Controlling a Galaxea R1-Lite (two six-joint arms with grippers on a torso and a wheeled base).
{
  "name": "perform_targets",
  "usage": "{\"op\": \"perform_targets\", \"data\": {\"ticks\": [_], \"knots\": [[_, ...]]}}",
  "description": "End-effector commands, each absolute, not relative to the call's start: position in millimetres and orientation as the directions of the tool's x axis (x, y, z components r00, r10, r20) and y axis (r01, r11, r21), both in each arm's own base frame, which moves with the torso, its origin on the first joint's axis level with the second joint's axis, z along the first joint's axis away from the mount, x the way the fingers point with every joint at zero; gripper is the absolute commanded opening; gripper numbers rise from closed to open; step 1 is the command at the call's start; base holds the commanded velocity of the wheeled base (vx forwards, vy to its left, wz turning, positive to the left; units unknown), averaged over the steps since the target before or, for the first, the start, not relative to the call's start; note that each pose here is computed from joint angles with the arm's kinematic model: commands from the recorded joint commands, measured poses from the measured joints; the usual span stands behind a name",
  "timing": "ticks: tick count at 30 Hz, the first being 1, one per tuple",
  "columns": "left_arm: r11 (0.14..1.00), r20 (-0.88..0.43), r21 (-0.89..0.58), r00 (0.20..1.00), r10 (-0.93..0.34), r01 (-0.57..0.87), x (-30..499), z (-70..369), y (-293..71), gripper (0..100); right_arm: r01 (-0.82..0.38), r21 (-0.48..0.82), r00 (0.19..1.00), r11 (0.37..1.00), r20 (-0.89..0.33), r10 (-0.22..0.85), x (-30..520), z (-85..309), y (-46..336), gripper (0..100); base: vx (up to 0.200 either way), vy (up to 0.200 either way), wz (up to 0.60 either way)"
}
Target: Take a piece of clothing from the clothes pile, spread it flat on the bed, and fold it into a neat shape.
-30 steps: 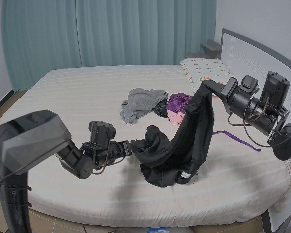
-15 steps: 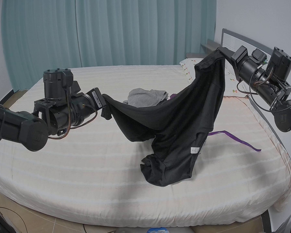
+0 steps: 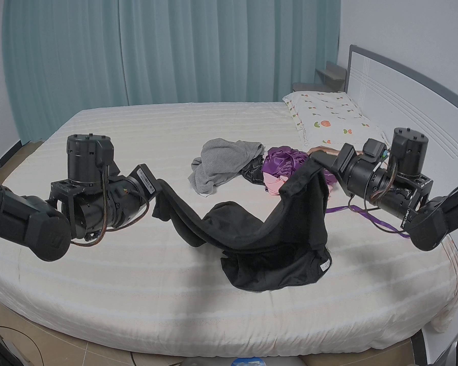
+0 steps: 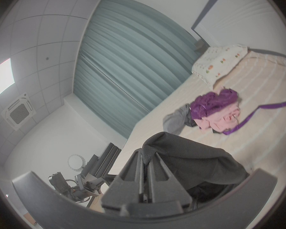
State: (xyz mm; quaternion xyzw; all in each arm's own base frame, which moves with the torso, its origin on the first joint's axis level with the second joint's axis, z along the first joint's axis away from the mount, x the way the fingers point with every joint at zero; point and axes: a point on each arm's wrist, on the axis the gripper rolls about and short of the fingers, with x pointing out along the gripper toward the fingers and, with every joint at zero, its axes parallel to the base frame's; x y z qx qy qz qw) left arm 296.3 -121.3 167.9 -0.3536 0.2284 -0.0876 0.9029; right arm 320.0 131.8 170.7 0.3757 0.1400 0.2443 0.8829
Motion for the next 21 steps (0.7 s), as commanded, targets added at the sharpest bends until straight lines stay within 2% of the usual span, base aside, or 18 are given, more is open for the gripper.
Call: {"op": "perform_targets", "data": {"ticks": [1, 9, 21], "knots": [[0.739, -0.406, -0.673, 0.854, -0.326, -0.038, 288.1, 151.8, -122.6, 0, -0.267, 0.743, 0.824, 0.614, -0.155, 0.546, 320.2, 141.4, 139.9, 0, 0.000, 0.000, 0.00], [0.723, -0.447, -0.689, 0.816, -0.367, -0.052, 282.0, 127.6, -123.2, 0, -0.187, 0.782, 0.824, 0.595, -0.204, 0.528, 319.5, 126.7, 139.3, 0, 0.000, 0.000, 0.00], [0.698, -0.462, -0.713, 0.799, -0.384, -0.076, 274.3, 109.0, -118.5, 0, -0.177, 0.782, 0.825, 0.598, -0.213, 0.523, 314.9, 125.8, 137.7, 0, -0.200, 0.000, 0.00]]}}
